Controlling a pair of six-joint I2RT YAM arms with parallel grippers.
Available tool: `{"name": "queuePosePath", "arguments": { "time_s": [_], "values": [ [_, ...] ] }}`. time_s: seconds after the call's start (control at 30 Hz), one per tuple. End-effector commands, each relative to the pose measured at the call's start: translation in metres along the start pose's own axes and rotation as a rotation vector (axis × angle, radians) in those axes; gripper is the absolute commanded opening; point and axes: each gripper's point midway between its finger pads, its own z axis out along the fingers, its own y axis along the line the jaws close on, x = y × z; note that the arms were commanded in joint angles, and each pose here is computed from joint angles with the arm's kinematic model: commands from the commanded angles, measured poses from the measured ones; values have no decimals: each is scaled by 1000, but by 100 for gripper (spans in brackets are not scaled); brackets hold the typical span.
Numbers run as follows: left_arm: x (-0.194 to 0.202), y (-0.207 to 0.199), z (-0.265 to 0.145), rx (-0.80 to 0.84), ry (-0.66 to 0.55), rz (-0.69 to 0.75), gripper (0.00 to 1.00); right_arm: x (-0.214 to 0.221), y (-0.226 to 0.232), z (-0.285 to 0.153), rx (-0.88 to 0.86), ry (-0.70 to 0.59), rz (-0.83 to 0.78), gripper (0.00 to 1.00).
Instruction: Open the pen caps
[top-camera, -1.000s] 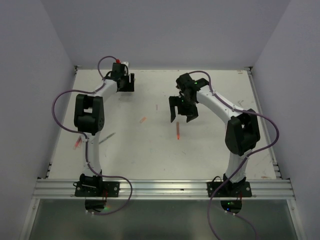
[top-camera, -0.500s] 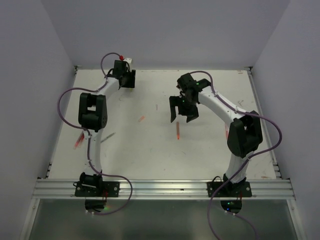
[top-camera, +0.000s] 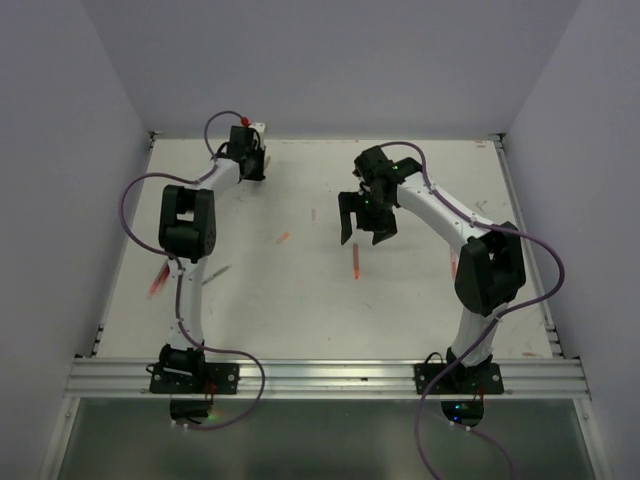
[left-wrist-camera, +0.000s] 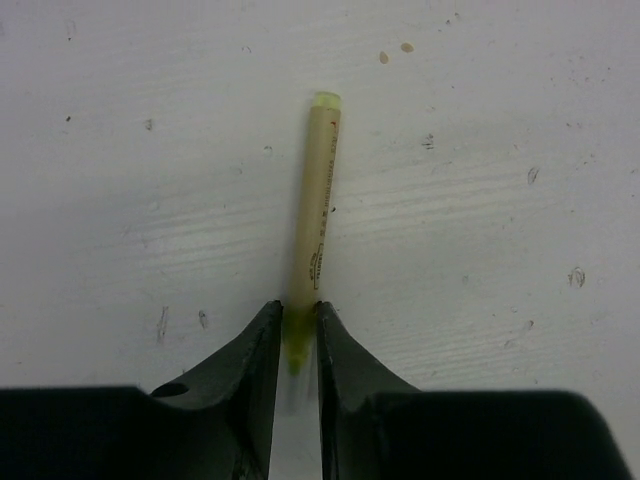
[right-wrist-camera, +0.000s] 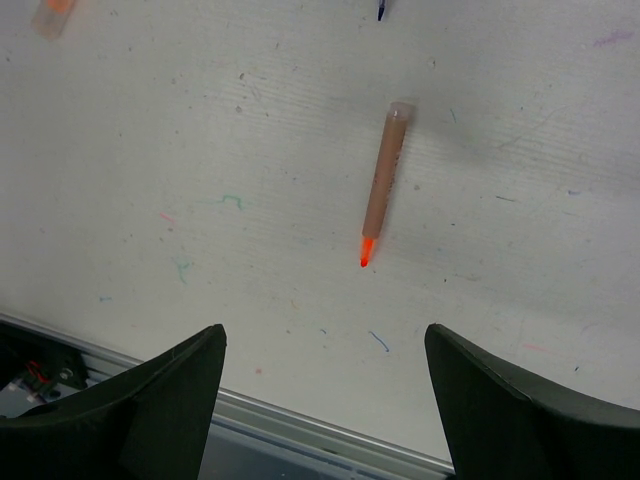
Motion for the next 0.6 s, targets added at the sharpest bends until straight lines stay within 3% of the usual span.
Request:
{"name": "queuePosePath", "arguments": {
  "time_s": [0.0,0.13,0.23,0.27,0.33,0.4,0.57],
  "values": [
    [5,2,9,10,8,24,21,-4,8,-15,-44,-39,-10,85],
    [2,-4,-3,36,12,-4,1,-6,9,-15,-49,-42,-12,85],
    [9,-12,-29,59,23,-62,0,-12,10,-16,-48,-57,-13,85],
    [34,-12,-35,53,68,-80,0,-13,11,-15,-50,-61,-13,85],
    [32,-16,-61,50,47,-107,0,-15,13,-13,-59,-60,-7,85],
    [63,-18,-72,43,110,-112,0,-17,14,-13,-68,-66,-6,85],
    [92,-45,-105,90,151,-69,0,-18,16,-9,-84,-64,3,85]
  ]
}}
